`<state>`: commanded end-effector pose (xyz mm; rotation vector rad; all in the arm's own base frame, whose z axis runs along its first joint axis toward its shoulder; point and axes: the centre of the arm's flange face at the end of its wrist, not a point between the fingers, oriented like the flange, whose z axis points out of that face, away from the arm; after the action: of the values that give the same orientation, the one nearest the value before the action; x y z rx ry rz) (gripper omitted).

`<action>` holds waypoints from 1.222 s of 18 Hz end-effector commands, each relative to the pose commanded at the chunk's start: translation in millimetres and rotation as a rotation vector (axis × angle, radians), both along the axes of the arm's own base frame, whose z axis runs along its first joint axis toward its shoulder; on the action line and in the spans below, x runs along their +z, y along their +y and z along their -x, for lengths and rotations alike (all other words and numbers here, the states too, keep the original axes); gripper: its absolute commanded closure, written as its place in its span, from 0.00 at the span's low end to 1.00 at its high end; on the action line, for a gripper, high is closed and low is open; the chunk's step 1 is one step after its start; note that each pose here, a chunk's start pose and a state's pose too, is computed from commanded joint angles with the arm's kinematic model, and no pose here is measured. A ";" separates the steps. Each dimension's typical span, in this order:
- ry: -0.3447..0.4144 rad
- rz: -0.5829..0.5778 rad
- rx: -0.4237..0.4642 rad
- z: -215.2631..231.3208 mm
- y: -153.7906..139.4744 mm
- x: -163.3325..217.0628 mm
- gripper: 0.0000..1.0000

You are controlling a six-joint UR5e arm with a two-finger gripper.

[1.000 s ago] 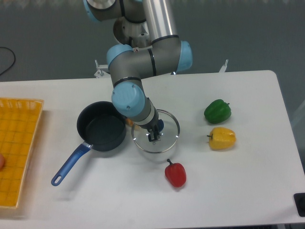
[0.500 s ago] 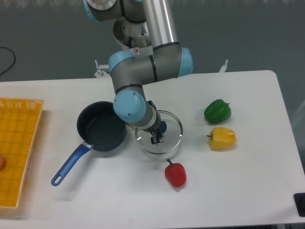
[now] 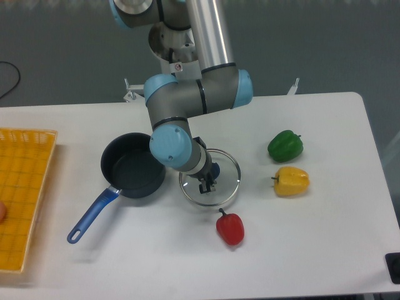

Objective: Place the lid on the table

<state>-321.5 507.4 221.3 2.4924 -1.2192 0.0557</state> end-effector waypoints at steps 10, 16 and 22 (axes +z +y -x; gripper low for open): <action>0.007 0.011 -0.004 0.3 2.7 -3.5 0.34; 0.017 0.025 -0.007 1.1 2.6 -6.4 0.33; 0.025 0.028 0.011 -1.6 6.0 -10.6 0.33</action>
<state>-319.9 513.3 210.8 2.4687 -1.1860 0.0438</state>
